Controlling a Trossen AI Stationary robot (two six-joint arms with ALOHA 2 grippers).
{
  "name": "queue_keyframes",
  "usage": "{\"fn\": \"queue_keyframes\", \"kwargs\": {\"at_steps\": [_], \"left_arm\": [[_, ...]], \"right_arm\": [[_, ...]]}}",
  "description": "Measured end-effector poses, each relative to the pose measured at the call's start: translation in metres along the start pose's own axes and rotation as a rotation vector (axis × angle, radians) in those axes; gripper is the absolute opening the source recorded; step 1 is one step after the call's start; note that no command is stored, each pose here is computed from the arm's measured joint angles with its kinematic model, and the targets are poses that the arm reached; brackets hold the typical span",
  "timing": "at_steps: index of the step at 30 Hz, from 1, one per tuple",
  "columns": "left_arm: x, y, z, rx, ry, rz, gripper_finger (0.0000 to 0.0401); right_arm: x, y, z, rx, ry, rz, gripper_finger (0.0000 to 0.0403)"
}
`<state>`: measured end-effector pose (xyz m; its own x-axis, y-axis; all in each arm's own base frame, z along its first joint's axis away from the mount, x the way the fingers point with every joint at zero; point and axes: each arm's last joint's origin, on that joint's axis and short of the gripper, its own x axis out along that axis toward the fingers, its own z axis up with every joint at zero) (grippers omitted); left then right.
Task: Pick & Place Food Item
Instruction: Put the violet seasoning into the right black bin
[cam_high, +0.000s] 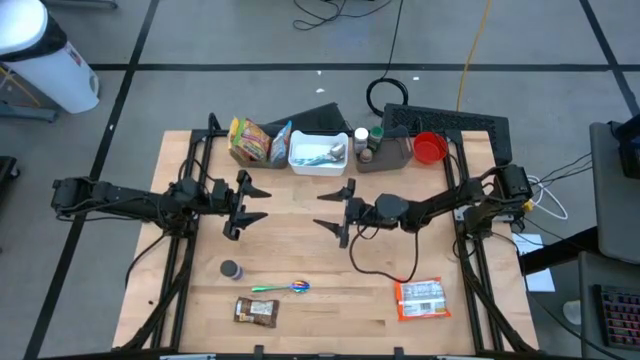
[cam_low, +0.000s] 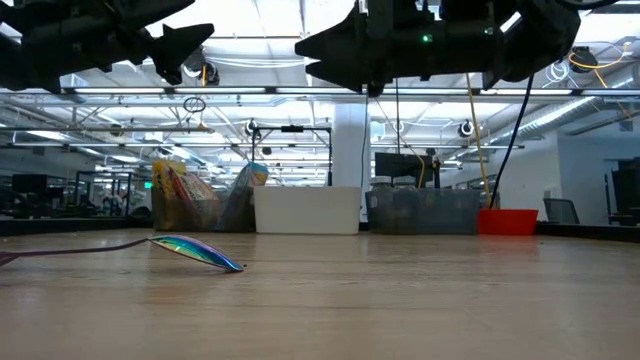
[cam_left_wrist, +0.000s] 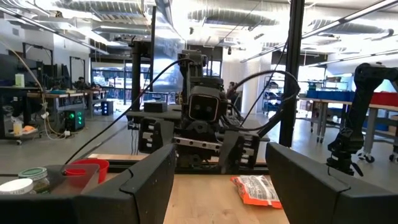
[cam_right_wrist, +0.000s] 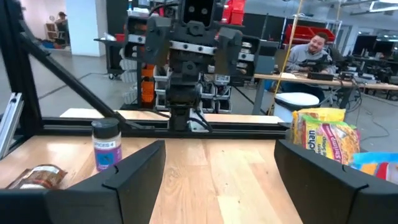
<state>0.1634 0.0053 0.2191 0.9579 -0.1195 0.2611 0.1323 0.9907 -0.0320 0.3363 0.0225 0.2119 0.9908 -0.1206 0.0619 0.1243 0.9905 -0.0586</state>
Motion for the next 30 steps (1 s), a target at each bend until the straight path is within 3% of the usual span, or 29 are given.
{"fn": "queue_keyframes", "kwargs": {"at_steps": [17, 23, 30], "left_arm": [[0.0, 0.0, 0.002, 0.003, -0.025, -0.002, 0.0255], [0.0, -0.001, 0.007, -0.117, -0.067, -0.017, 0.0255], [0.007, 0.001, 0.02, -0.106, -0.089, -0.04, 0.0255]], "right_arm": [[0.0, 0.001, 0.0, -0.011, 0.002, 0.001, 0.0293], [0.0, 0.001, -0.001, -0.001, 0.004, 0.001, 0.0293], [0.0, 0.0, -0.001, -0.045, 0.004, -0.002, 0.0293]]}}
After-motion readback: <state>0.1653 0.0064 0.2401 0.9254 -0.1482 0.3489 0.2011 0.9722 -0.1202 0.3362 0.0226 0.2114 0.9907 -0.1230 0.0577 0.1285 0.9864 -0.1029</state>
